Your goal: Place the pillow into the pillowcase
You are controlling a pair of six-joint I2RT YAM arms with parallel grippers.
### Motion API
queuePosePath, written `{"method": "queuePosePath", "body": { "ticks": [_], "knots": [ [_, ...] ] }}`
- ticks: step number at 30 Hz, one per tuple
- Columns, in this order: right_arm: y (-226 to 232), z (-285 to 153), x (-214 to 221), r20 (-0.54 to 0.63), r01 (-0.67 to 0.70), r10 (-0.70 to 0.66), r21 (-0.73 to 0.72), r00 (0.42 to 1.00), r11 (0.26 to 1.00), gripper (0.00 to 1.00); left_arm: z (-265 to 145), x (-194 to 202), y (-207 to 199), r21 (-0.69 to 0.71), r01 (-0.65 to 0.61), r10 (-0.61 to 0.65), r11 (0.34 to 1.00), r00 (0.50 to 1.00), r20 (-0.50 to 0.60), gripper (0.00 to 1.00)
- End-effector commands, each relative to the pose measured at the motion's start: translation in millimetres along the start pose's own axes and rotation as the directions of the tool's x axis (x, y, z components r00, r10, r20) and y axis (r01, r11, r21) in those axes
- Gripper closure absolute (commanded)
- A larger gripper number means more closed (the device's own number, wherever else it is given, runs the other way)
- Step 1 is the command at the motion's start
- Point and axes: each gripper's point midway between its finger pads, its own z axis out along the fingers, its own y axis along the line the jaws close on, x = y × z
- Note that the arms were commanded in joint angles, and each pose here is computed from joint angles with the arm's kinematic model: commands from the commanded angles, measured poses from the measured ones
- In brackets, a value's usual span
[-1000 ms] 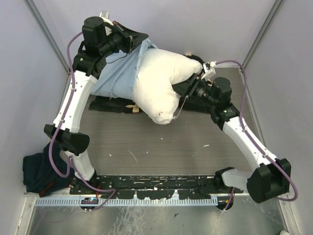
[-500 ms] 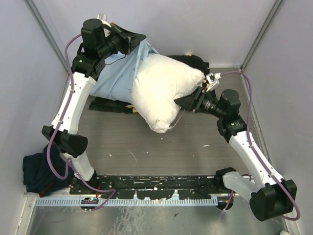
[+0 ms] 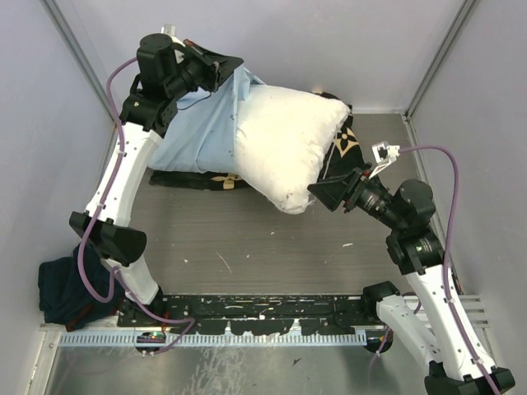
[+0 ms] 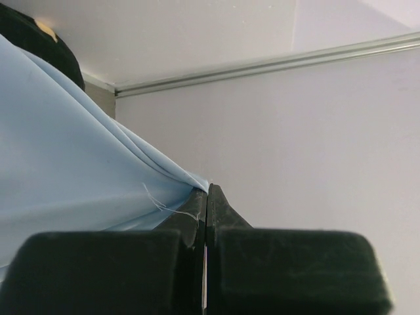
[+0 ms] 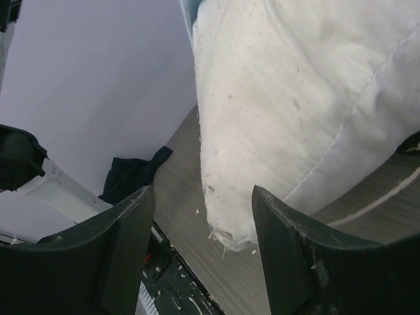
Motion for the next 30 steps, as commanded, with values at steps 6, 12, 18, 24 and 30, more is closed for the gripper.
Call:
{"method": "queuePosePath", "body": {
  "ticks": [6,12,18,24,30],
  "knots": [
    [-76.1,-28.9,38.8,0.069,-0.125,0.107,0.358,0.992,0.925,0.34,-49.8,-23.8,-92.5,0.258,-0.082,0.054,0.963,0.992,0.112,1.00],
    [-121.9,-33.2,72.3,0.133,-0.240,0.201,0.468,0.971,0.851,0.35,-59.9,-36.4,-98.8,0.273,-0.066,0.032,0.960,0.991,0.127,1.00],
    [-145.8,-17.7,96.3,0.180,-0.335,0.284,0.432,0.942,0.837,0.36,-70.6,-45.1,-106.9,0.282,-0.060,0.015,0.957,0.988,0.156,1.00],
    [-166.9,20.4,101.0,0.191,-0.380,0.332,0.358,0.924,0.853,0.38,-64.4,-38.2,-101.1,0.288,-0.021,-0.010,0.957,0.994,0.106,1.00],
    [-172.4,73.6,81.3,0.201,-0.420,0.380,0.220,0.903,0.880,0.38,-66.9,-35.9,-102.4,0.295,-0.017,-0.013,0.955,0.995,0.097,1.00]
  ]
}}
